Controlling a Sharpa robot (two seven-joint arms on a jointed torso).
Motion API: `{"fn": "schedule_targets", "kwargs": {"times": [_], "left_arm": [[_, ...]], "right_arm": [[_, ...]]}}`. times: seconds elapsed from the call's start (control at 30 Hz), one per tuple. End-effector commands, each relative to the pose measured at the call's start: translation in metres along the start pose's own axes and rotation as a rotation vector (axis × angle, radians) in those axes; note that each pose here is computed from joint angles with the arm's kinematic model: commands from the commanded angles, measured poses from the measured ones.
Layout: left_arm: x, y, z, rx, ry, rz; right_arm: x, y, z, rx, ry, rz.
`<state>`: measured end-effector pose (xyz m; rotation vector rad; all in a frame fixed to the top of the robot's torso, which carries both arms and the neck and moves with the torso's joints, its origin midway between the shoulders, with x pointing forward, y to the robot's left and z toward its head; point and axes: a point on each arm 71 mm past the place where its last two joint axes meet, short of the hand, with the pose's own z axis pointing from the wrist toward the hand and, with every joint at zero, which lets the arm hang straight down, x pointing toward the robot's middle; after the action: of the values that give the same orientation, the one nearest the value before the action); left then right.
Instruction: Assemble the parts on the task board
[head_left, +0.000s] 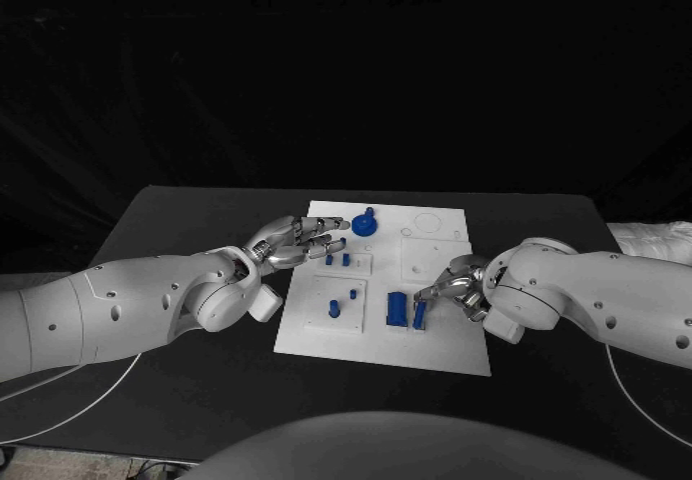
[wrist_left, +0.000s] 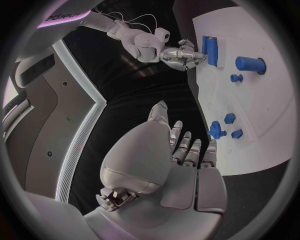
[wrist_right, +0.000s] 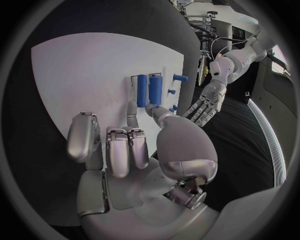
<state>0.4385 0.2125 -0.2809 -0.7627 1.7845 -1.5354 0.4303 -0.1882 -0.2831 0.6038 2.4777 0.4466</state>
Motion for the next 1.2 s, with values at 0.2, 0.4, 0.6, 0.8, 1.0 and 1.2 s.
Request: {"fn": "schedule_targets", "kwargs": {"times": [0.2, 0.4, 0.6, 0.8, 1.0, 1.2], "left_arm": [[0.0026, -0.0005, 0.0006, 0.003, 0.022, -0.008], [0.0027, -0.0003, 0.0005, 0.001, 0.023, -0.009], [0.003, -0.0001, 0.0008, 0.0, 0.026, -0.01], [0.0032, 0.0, 0.0009, -0.002, 0.028, -0.011], [0.0034, 0.0002, 0.001, -0.003, 0.029, -0.011], [0.0038, 0.0004, 0.0012, -0.004, 0.031, -0.012]], "right_arm": [[-0.0014, 0.005, -0.0008, -0.044, -0.057, -0.035], [-0.0019, 0.0053, -0.0006, -0.045, -0.063, -0.041], [-0.0016, 0.0046, -0.0006, -0.039, -0.055, -0.049], [-0.0019, 0.0031, -0.0003, -0.029, -0.048, -0.063], [-0.0014, 0.0025, 0.0001, -0.023, -0.037, -0.069], [-0.0007, 0.0022, 0.0002, -0.02, -0.027, -0.073]]}}
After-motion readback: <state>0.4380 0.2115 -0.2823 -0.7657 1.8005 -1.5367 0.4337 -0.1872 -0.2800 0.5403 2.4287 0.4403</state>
